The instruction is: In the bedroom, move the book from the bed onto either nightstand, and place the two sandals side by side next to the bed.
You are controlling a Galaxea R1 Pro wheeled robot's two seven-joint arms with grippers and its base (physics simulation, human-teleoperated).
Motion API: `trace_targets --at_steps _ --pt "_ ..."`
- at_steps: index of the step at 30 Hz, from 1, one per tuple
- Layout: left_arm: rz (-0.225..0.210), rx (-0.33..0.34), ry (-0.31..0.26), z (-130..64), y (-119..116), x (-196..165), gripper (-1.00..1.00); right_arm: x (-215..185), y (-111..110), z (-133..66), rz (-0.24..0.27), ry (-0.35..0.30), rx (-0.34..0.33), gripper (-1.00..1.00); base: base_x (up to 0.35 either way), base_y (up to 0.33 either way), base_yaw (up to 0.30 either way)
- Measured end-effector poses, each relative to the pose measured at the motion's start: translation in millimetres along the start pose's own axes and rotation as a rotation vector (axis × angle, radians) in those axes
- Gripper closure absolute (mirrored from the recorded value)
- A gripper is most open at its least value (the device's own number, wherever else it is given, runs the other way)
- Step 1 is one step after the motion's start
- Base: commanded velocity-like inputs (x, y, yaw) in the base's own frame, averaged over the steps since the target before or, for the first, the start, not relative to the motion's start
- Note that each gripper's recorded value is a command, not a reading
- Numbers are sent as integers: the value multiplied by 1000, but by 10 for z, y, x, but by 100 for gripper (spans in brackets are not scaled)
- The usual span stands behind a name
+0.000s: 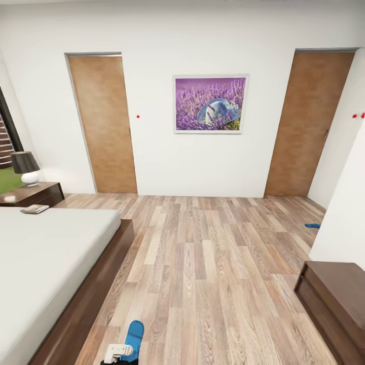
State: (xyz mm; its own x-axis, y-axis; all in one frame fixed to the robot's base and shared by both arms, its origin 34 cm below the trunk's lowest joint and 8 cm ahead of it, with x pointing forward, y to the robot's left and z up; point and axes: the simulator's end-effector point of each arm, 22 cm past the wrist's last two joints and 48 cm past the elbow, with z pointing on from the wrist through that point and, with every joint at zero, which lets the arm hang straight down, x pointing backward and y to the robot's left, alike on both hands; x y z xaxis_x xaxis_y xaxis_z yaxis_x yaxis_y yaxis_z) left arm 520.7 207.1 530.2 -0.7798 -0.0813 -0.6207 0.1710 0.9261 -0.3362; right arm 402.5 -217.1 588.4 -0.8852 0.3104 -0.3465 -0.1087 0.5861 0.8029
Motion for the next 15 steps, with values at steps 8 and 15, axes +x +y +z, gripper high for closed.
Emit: trace_targets --at_steps 8,15 --pt "0 0 0 0 0 0 100 0 0 0 0 0 0 -100 0 0 -283" --pt "-1 0 -1 0 1 -2 100 0 0 0 0 0 0 -100 0 0 -273"
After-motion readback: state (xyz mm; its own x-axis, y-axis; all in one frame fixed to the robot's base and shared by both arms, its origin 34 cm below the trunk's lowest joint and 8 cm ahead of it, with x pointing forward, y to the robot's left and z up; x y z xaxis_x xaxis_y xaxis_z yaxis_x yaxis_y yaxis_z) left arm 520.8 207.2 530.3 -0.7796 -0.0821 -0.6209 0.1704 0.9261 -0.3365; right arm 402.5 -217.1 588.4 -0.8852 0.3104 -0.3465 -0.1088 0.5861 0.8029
